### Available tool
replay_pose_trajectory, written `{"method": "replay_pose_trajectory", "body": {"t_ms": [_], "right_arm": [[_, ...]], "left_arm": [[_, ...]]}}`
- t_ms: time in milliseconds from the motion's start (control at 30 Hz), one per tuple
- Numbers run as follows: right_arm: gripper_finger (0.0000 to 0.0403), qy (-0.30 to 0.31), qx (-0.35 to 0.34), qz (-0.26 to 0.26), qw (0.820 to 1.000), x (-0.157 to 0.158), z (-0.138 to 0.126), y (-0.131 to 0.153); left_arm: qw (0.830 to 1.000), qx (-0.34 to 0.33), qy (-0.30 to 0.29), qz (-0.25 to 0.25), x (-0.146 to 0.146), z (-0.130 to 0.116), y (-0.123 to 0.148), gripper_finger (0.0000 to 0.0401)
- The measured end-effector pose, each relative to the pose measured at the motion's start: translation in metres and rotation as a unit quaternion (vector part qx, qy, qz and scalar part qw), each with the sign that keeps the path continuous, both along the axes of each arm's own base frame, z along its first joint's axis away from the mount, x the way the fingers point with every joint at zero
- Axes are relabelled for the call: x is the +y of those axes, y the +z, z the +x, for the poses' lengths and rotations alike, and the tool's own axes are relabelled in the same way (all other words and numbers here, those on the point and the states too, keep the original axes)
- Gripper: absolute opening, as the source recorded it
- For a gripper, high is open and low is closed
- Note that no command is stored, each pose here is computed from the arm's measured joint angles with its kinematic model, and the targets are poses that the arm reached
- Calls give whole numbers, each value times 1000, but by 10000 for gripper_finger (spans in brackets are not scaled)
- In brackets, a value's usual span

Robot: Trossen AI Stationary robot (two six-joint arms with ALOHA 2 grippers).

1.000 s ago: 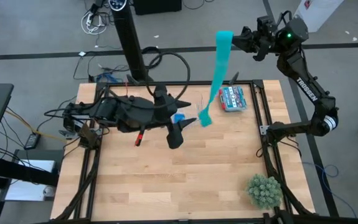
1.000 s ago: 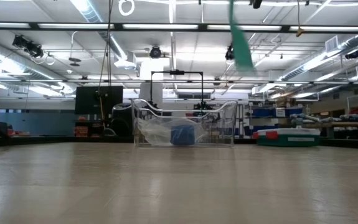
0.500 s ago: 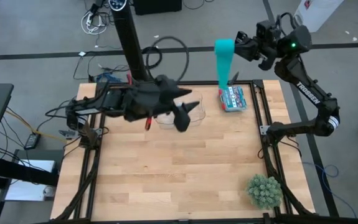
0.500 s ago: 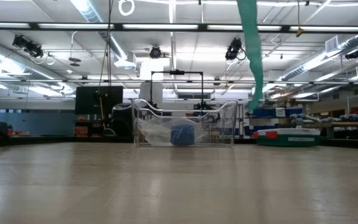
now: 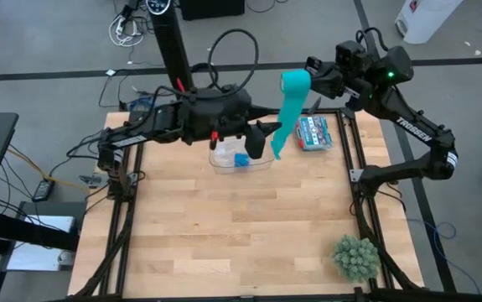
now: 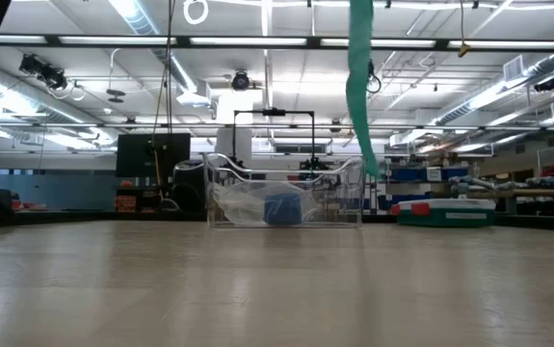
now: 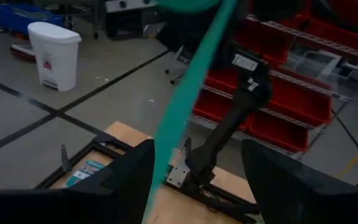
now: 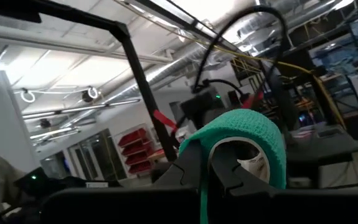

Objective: Roll bandage
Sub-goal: Roll the sky blue bandage

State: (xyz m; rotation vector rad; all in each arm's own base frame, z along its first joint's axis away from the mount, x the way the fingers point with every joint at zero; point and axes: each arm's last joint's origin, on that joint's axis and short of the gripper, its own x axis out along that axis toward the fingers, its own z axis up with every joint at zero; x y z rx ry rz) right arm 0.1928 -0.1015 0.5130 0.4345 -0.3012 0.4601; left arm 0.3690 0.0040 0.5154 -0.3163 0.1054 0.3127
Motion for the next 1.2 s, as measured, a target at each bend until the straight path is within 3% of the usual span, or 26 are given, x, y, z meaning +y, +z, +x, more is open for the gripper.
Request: {"method": "replay_pose_trajectory", "body": {"t_ms": [467,767,1000,1200], "right_arm": [[0,-15,-22,6,1000,11,8,1],[0,-34,-38,20,999,15,10,2],[0,-38,-48,34,998,18,11,4],[0,-28,-42,36,998,21,14,3]], "left_arm": [[1000,-7,-10,20,4,0,3,243],[999,5,-21,33,4,0,1,205],[999,14,-23,30,4,6,-4,146],[999,18,-28,2,7,15,-12,17]]}}
